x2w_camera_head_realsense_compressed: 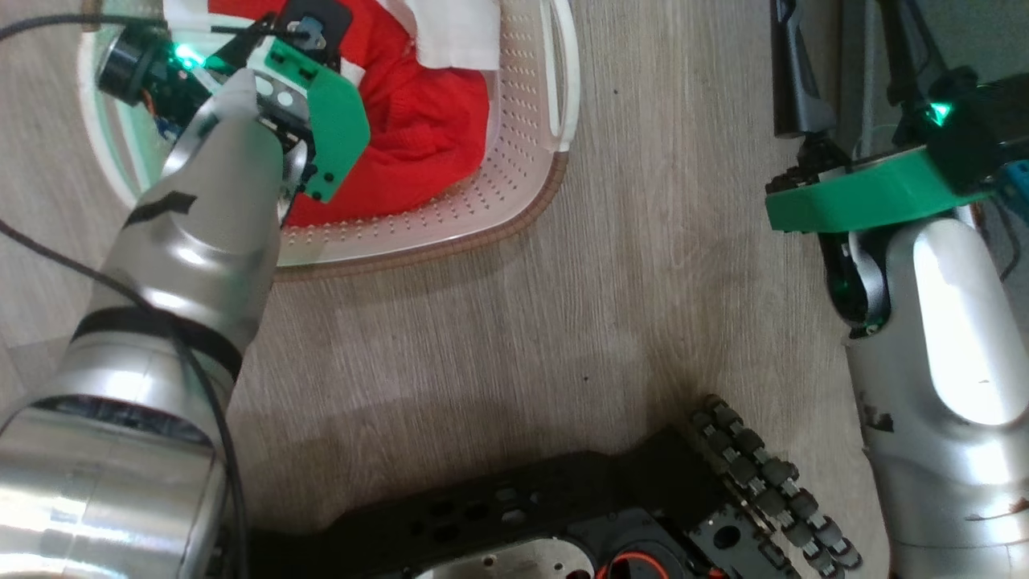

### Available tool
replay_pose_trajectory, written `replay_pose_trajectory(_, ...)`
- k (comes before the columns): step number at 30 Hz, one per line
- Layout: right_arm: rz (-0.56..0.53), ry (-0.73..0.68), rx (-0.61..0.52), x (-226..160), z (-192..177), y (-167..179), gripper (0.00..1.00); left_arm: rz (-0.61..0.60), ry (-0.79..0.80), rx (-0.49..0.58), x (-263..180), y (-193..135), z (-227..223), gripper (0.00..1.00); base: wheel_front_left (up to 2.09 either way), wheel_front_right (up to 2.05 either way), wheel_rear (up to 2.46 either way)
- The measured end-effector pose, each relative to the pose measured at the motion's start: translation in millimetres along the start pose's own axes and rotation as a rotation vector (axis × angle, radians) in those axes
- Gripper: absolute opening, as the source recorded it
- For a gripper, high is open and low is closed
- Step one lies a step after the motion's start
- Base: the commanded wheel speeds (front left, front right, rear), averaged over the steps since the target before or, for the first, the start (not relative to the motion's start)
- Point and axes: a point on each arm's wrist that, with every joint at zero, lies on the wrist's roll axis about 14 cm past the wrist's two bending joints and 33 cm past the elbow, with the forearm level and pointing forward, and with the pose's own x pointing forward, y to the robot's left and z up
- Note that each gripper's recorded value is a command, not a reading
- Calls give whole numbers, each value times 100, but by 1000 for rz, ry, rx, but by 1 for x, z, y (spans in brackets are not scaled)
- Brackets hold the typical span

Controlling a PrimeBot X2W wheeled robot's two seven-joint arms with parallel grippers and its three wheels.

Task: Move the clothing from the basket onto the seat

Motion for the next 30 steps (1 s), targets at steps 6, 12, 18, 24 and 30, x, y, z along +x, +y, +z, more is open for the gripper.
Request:
replay_pose_trajectory(6, -6, 16, 18, 0, -12, -2, 100, 0, 33, 30, 17, 1, -10, 100, 0, 0, 0)
replay_pose_trajectory(12, -30, 41, 35, -2, -26, -11, 100, -1, 75, 37, 34, 3, -29, 100, 0, 0, 0)
replay_pose_trajectory(18, -50, 56, 46, -5, -31, -17, 100, -32, 104, 44, 40, -9, -39, 100, 0, 0, 0)
replay_pose_trajectory(24, -57, 62, 55, -6, -35, -19, 100, -56, 130, 49, 43, -15, -47, 77, 0, 0, 0)
replay_pose_trajectory(30, -63, 65, 66, -5, -38, -20, 100, -82, 141, 35, 43, -20, -52, 0, 0, 0, 0)
